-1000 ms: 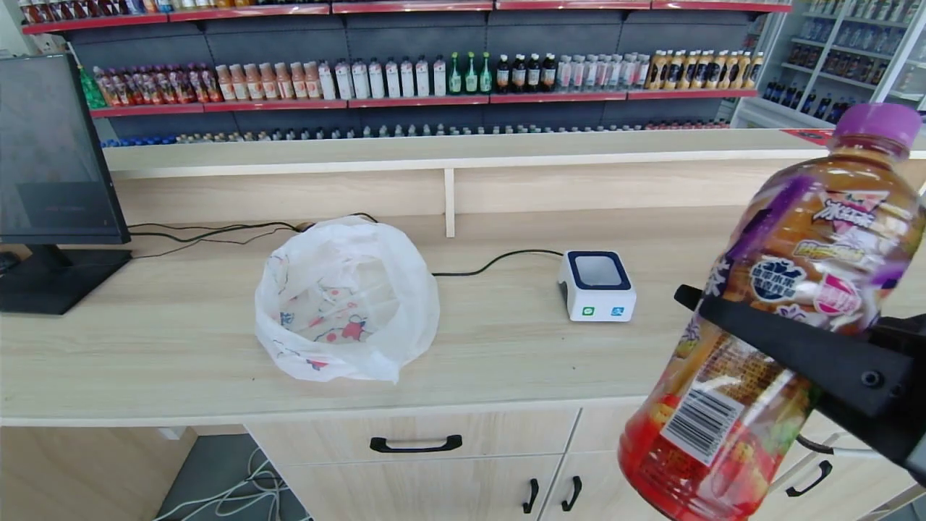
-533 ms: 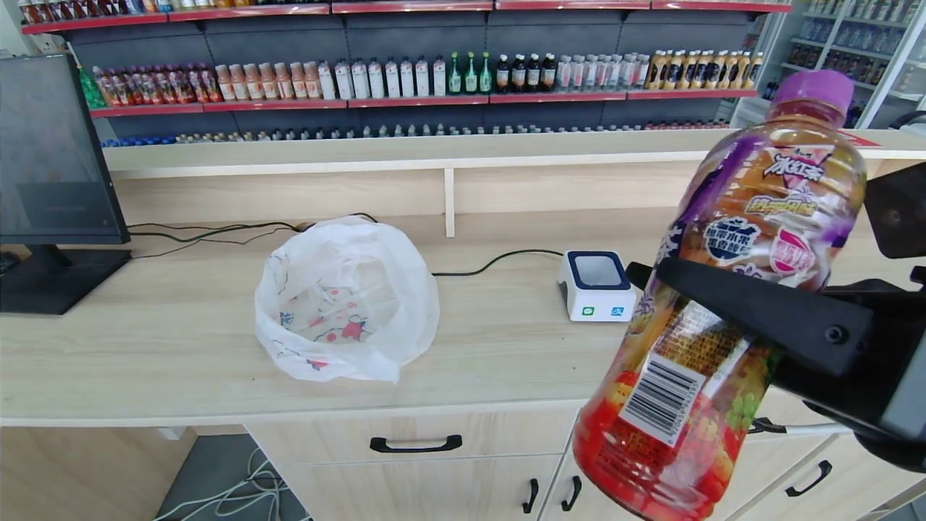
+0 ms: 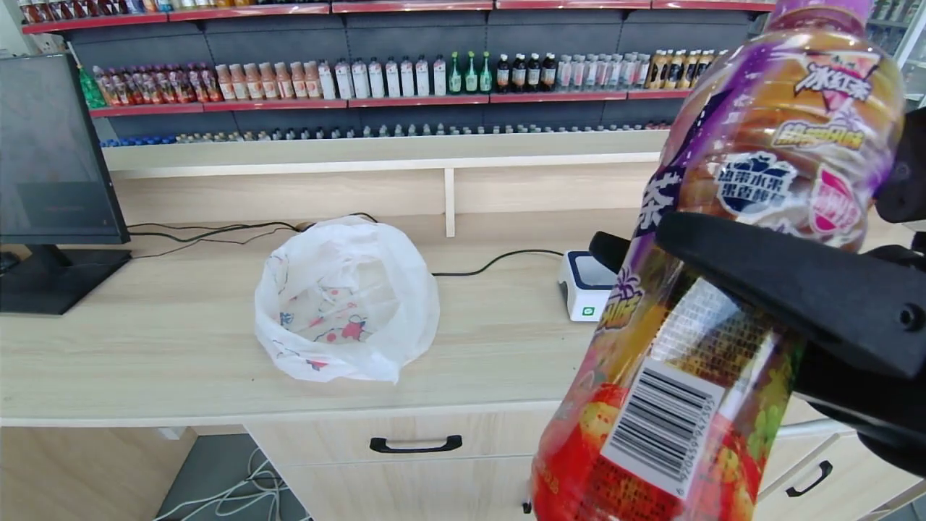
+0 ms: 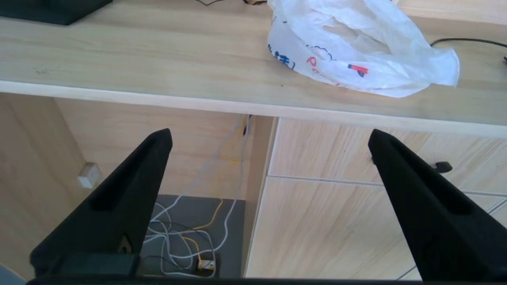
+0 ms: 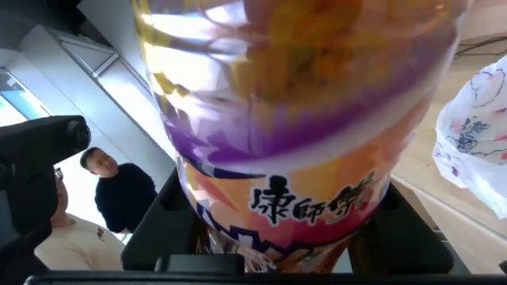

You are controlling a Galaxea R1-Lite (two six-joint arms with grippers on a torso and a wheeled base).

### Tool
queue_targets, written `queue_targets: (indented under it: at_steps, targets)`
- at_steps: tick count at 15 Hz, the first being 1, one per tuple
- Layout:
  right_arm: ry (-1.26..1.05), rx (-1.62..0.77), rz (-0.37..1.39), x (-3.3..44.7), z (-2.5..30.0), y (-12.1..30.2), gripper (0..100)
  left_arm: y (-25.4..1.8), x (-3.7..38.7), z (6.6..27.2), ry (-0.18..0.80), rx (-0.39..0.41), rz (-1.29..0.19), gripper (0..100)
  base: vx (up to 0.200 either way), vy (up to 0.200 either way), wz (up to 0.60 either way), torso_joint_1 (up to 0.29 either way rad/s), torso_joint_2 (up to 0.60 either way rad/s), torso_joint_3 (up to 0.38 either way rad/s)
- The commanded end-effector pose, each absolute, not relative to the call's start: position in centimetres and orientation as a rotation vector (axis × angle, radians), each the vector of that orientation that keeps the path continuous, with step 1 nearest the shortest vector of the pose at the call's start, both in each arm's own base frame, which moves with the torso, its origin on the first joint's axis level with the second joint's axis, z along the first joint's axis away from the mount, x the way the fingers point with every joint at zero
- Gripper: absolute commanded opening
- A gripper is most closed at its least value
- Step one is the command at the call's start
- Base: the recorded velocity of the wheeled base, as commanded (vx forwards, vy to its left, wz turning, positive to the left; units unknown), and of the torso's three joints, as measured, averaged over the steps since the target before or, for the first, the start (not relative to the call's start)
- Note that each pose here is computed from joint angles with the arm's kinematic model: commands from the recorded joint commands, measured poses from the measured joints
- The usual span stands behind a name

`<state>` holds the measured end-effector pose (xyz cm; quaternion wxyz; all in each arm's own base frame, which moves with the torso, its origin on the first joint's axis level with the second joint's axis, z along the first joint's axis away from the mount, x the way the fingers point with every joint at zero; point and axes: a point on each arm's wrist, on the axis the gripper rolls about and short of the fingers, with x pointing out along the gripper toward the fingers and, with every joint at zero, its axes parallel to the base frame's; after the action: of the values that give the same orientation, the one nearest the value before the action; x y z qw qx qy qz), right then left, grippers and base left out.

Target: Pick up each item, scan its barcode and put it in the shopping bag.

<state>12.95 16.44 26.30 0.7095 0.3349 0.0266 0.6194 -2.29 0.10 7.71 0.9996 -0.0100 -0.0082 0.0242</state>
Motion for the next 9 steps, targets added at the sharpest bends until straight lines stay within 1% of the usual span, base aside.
queue_targets:
  at_steps: [1, 3, 5, 7, 9]
  targets:
    - [0.066, 0.753, 1.401, 12.8, 26.6, 17.1, 0, 0.1, -2.3, 7.7, -0.016, -0.020, 0.049, 100, 0.000, 0.000, 0.00, 0.000, 0.00, 0.000]
    - [0.022, 0.766, 1.442, 12.5, 26.9, 17.6, 0, 0.1, -2.3, 7.7, -0.017, -0.020, 0.047, 100, 0.000, 0.000, 0.00, 0.000, 0.00, 0.000]
    - [-0.005, 0.770, 1.458, 13.0, 26.2, 18.2, 0, 0.1, -2.3, 7.7, -0.017, -0.020, 0.049, 100, 0.000, 0.000, 0.00, 0.000, 0.00, 0.000]
    - [-0.048, 0.765, 1.522, 13.3, 26.1, 18.7, 0, 0.1, -2.3, 7.7, -0.016, -0.020, 0.049, 100, 0.000, 0.000, 0.00, 0.000, 0.00, 0.000]
    - [-0.028, 0.746, 1.559, 13.5, 25.8, 19.0, 0, 0.1, -2.3, 7.7, -0.017, -0.020, 0.049, 100, 0.000, 0.000, 0.00, 0.000, 0.00, 0.000]
